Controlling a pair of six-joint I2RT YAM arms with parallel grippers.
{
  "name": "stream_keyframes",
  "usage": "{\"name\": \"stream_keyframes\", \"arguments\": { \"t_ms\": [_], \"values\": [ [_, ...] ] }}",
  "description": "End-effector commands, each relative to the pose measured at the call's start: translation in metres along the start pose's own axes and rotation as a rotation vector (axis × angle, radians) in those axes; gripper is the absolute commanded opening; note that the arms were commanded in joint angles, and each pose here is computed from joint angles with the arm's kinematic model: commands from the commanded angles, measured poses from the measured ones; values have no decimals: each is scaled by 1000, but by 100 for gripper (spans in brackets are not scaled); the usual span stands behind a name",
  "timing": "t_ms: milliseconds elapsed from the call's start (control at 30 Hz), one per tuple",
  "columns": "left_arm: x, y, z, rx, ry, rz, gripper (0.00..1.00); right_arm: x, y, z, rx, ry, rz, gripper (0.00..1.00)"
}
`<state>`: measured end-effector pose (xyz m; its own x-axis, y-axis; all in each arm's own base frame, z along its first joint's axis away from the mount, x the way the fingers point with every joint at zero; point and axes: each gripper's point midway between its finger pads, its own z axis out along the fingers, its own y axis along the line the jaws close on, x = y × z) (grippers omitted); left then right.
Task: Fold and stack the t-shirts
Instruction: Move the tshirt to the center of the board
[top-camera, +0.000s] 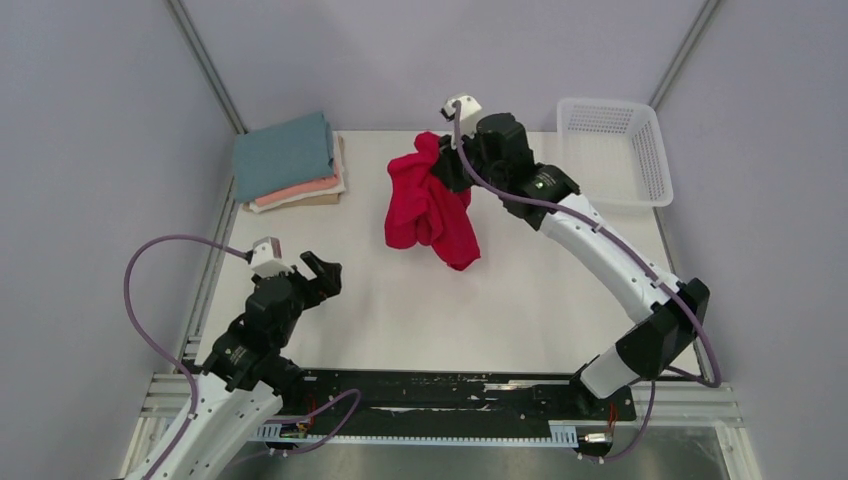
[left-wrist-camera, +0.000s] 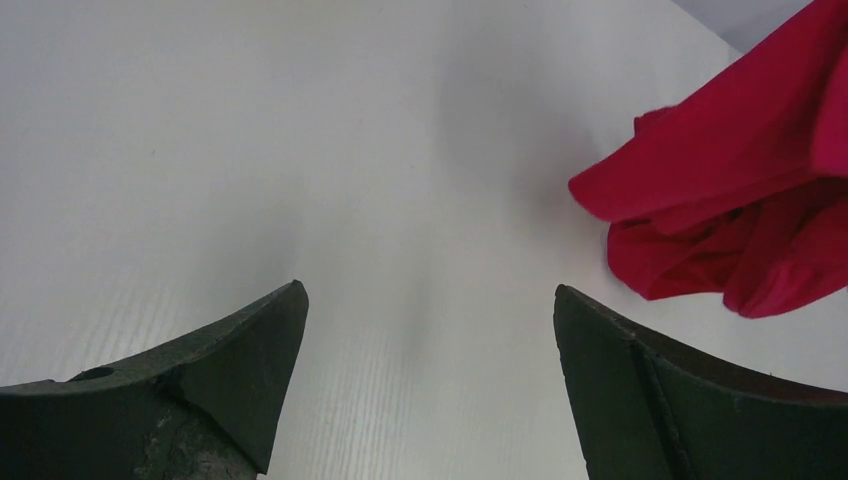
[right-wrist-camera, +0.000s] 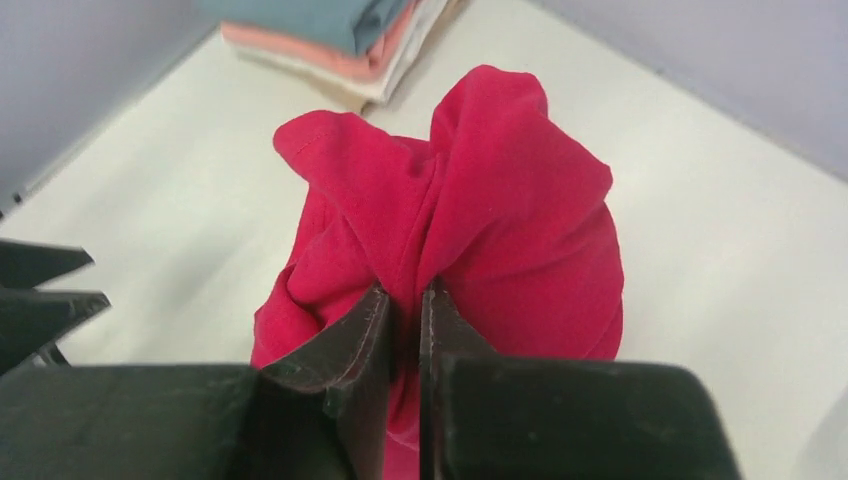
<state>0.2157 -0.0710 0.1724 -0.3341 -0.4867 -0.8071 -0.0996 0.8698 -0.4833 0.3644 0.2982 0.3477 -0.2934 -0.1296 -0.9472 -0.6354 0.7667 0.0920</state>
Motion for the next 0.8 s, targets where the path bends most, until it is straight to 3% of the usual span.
{"name": "stream_keyframes", "arguments": {
  "t_ms": [0,33,67,133,167,267,433,567,633,767],
  "values": [
    [0,5,1,-36,-4,-37,100,80,15,31,-123,217,14,14],
    [1,2,3,-24,0,-38,100,102,15,40,-129,273,41,17],
    [3,1,5,-25,14,-31,100,121,13,47,-120,319,59,27],
    [8,-5,10,-10,43,-20,100,146,1,56,-47,374,79,63],
    [8,-10,12,9,53,-22,100,150,-9,56,13,381,88,75],
    [22,-24,22,51,125,-6,100,144,-34,42,169,338,132,99],
    [46,-55,41,171,235,-2,100,152,-72,0,328,246,330,100],
    [55,-59,66,145,280,49,100,178,-84,-33,369,190,440,100],
    [55,-56,79,111,295,72,98,192,-83,-45,375,180,465,100],
    [74,-73,97,196,373,100,91,228,-75,-57,367,223,515,100]
  ]
}}
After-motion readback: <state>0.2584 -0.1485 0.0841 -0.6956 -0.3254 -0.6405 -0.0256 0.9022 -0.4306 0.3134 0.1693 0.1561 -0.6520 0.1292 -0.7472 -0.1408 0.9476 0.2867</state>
